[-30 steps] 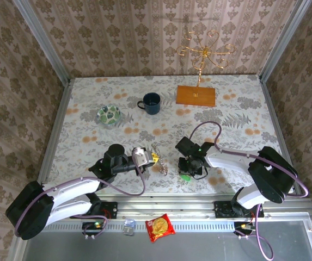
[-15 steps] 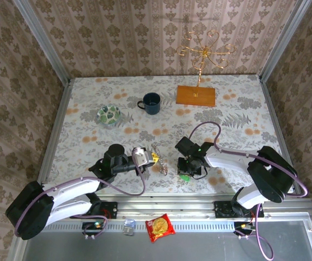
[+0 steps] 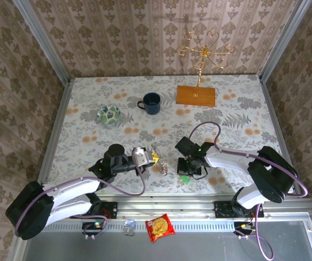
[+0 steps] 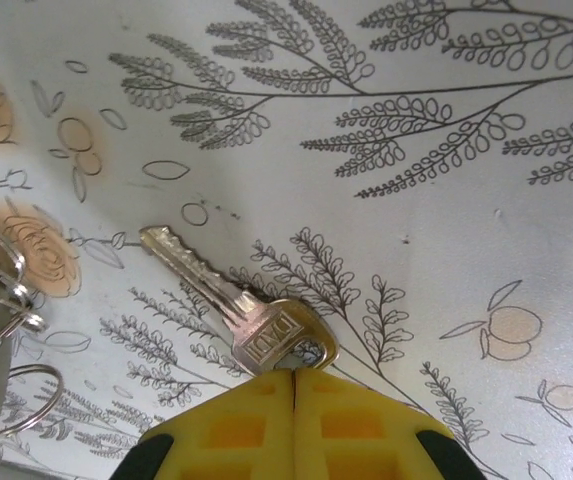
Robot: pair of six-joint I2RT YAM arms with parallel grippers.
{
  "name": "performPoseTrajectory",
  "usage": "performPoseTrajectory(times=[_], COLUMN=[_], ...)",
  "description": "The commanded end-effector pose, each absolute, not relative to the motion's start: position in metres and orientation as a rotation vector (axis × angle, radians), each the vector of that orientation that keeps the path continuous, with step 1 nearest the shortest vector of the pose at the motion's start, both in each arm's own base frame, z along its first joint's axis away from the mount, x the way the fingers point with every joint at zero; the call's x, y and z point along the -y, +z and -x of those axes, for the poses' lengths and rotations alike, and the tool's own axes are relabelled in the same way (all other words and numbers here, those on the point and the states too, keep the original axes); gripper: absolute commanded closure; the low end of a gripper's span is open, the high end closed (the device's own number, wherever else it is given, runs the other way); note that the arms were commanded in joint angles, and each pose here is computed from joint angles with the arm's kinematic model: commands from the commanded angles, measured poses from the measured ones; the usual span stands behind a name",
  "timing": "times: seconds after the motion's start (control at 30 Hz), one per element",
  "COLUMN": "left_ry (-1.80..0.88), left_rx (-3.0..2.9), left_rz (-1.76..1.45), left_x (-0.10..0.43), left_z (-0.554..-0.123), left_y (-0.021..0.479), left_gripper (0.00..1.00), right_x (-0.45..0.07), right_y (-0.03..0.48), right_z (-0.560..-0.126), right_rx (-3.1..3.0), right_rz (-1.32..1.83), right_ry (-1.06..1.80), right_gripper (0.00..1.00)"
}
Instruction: Put the keys on the keyring
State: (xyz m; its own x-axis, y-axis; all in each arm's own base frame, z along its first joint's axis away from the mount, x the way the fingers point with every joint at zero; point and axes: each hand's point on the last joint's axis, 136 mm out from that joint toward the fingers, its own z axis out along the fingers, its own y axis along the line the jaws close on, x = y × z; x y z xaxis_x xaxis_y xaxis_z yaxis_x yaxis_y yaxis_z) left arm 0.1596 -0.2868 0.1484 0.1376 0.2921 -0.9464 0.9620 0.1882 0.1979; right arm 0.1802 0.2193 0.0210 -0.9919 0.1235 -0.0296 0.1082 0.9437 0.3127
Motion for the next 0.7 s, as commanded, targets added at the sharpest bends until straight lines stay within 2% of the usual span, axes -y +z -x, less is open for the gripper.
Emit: performPoseTrajectory(times=[0.0, 0.2, 0.33, 0.67], left_ry=[-0.798, -0.820, -0.828, -0.839], left_rx=[-1.329, -1.355, -1.364, -1.363], left_rz=[-1.308, -1.243, -1.221, -1.213], left_x=[0.293, 0.293, 0.293, 0.292], left_z=[-0.159, -0.164, -0.165, -0.164], left_y=[0.166, 0.173, 0.176, 0.180], left_gripper=[1.00, 1.00, 1.00, 1.00], right_x=[-0.216, -0.231, -0.240, -0.269], right_y=[0.039, 0.095, 0.131, 0.181], right_z=[-0.183, -0.197, -0.205, -0.198], right_rx=[-2.988, -2.655, -2.400, -1.767], right_rz=[-0.087, 0.304, 0.584, 1.109], right_ry=[0.507, 0.698, 0.715, 0.586], right_gripper=[1.00, 1.00, 1.00, 1.00])
